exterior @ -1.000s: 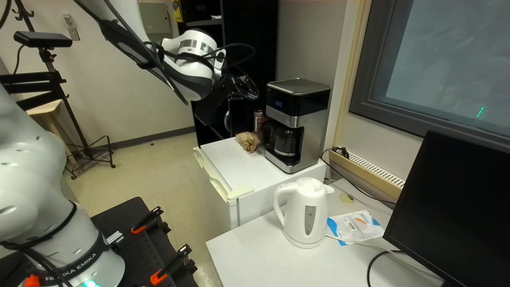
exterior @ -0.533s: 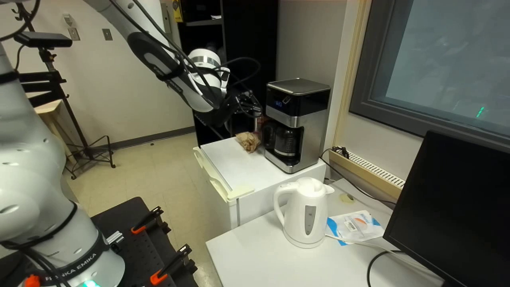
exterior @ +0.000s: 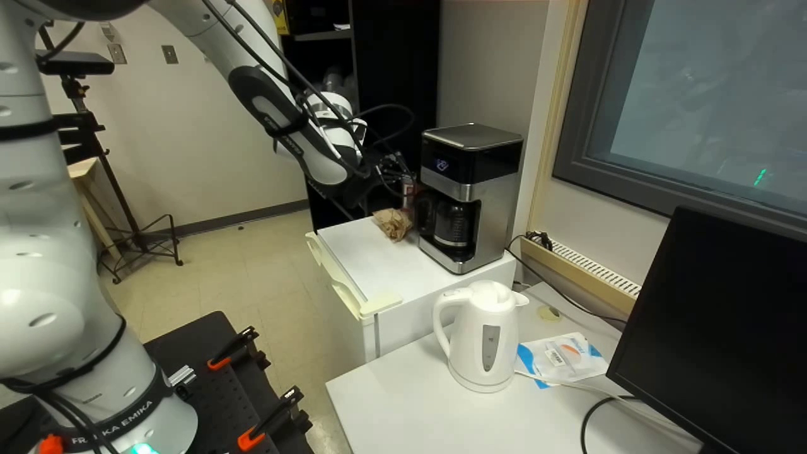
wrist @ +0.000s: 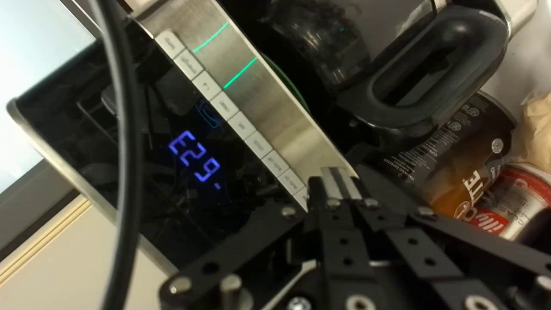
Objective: Switch on the coffee machine
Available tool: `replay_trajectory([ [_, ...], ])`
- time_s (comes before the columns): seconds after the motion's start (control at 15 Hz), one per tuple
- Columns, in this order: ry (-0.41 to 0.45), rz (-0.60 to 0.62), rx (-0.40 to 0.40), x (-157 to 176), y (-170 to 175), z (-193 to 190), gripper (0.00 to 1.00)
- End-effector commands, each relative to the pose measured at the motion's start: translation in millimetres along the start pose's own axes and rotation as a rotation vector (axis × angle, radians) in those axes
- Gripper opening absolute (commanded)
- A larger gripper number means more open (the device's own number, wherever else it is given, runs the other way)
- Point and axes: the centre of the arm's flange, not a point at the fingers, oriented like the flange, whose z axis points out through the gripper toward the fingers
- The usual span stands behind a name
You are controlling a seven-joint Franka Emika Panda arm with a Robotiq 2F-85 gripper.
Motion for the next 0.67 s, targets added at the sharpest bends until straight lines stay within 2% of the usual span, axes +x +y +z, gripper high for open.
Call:
replay_trajectory([
  [0.0,0.046,0.031,-0.019,15,-6,13,0.01],
  [0.6,0.031,0.049,-0.023,16,-6,26,0.01],
])
